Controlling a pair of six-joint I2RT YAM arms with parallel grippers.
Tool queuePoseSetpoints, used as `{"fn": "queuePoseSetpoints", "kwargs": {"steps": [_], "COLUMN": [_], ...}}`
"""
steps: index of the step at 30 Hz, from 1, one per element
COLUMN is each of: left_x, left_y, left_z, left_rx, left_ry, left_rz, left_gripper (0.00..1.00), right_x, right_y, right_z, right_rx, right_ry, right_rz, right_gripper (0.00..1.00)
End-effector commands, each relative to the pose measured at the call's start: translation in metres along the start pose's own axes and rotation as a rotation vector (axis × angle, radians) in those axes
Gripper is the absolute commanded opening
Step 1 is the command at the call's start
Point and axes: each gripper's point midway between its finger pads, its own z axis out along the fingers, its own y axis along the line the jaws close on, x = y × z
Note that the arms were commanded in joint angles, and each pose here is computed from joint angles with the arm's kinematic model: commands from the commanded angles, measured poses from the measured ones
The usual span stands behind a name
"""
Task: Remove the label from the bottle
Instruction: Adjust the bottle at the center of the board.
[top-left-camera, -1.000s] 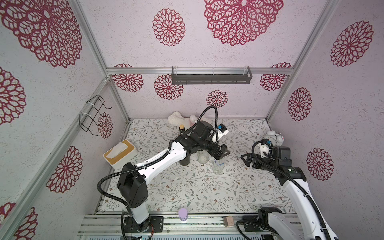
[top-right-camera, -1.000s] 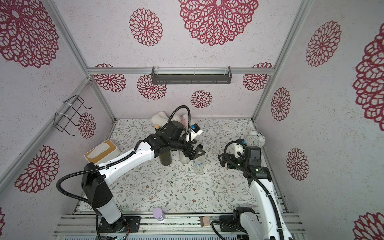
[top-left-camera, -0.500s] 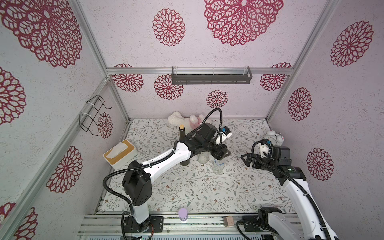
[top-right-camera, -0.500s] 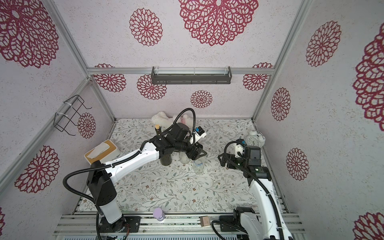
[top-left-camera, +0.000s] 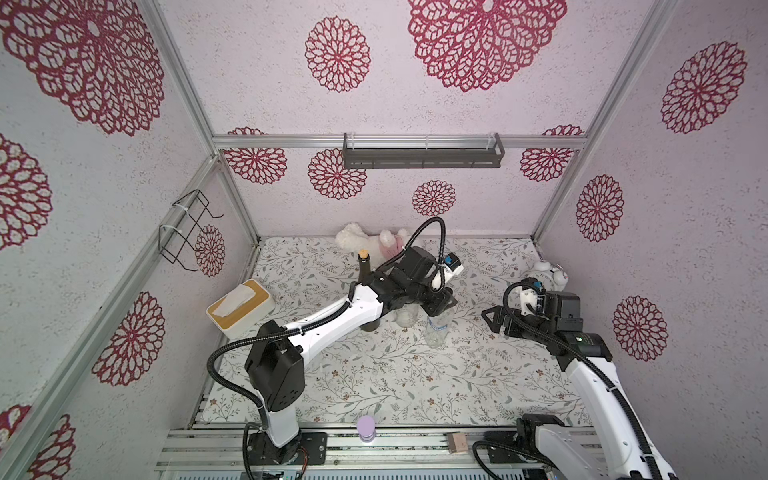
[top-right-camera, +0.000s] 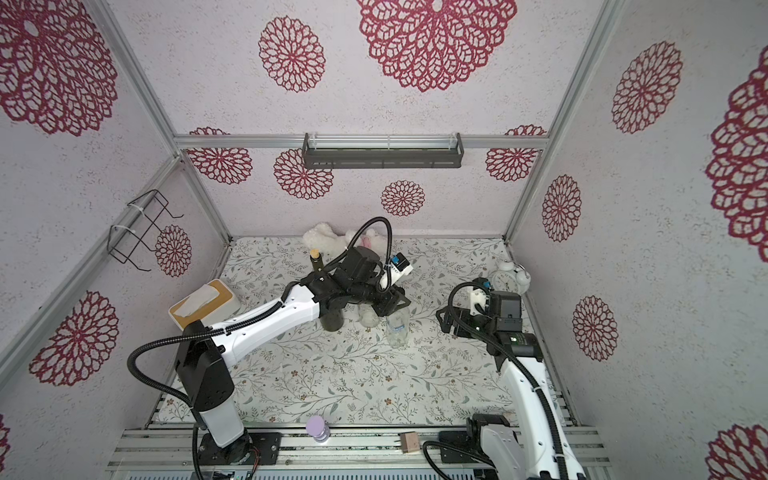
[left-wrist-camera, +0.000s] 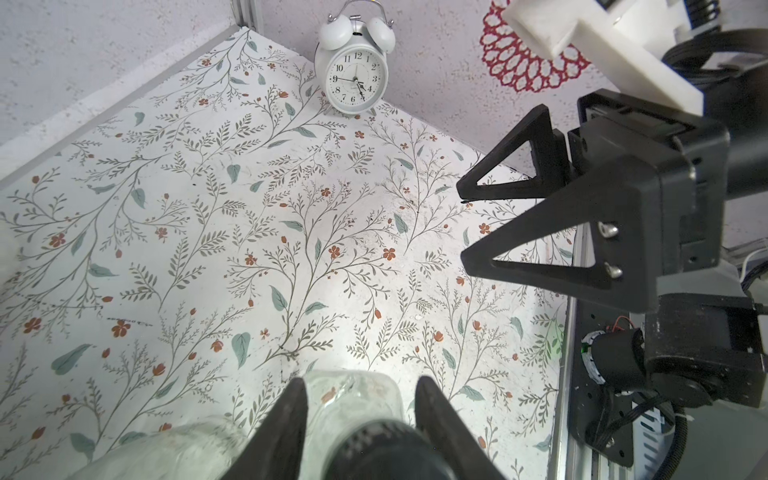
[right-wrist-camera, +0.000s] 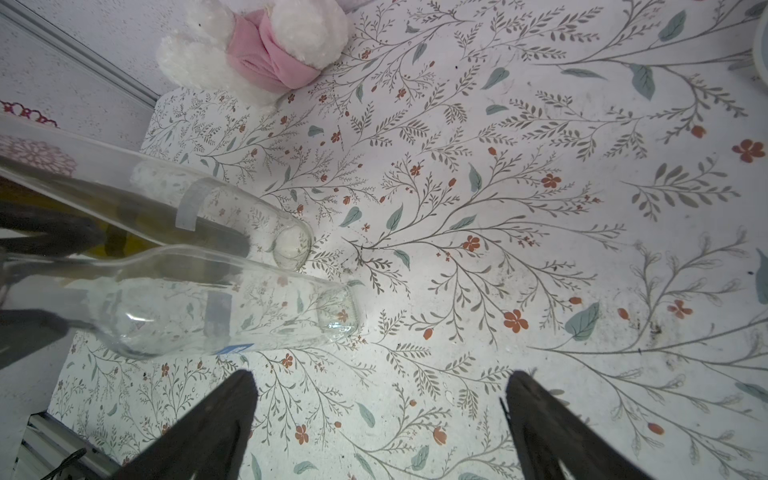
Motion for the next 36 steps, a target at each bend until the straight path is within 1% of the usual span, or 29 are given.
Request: {"fn": "queuePoseSetpoints", "kwargs": {"steps": [1,3,6,10,14,15,17,21,23,27,32,36], "left_x": [-0.012,-0.015,-0.019,-0.029,-0.040,-0.043,-0.049,-0.056,-0.057,-0.059,-0.057,-0.053], "left_y": [-0.002,0.000,-0.001,0.000,0.001,-0.001,0.004,0.014,0.016,0.014,0.015,0.015], "left_z": [-0.004,-0.007,-0.011,-0.022,-0.032,-0.034,-0.041,-0.051,-0.053,-0.053,-0.046,-0.039], "left_rx": [-0.013,-0.026,-0.042,-0.109,-0.228,-0.257,-0.344,-0.482,-0.552,-0.654,-0.671,-0.660], "left_ry": [-0.047,-0.055,-0.066,-0.096,-0.112,-0.121,-0.144,-0.193,-0.207,-0.212,-0.220,-0.204], "left_rz": [0.032,0.030,0.027,0.032,0.038,0.039,0.013,-0.099,-0.127,-0.189,-0.308,-0.354], "left_gripper": [0.41,0.37,0.35,0.28,0.19,0.19,0.15,0.15,0.15,0.14,0.14,0.15], "right_x": [-0.002,-0.003,-0.004,-0.007,-0.008,-0.009,-0.010,-0.011,-0.010,-0.011,-0.013,-0.014], "right_y": [-0.002,-0.002,-0.001,-0.001,0.000,0.000,0.000,0.001,0.001,0.002,0.004,0.004], "right_z": [-0.003,-0.003,-0.004,-0.006,-0.006,-0.007,-0.007,-0.007,-0.007,-0.007,-0.007,-0.008], "right_rx": [0.012,0.013,0.012,0.016,0.017,0.017,0.016,0.009,0.008,0.002,-0.002,-0.004], "right_ry": [-0.022,-0.025,-0.027,-0.037,-0.038,-0.039,-0.043,-0.048,-0.049,-0.051,-0.055,-0.057], "right_rz": [-0.023,-0.024,-0.024,-0.025,-0.025,-0.027,-0.028,-0.028,-0.025,-0.024,-0.027,-0.029], "right_gripper": [0.96,0.96,0.96,0.96,0.96,0.96,0.96,0.96,0.95,0.95,0.95,0.95]}}
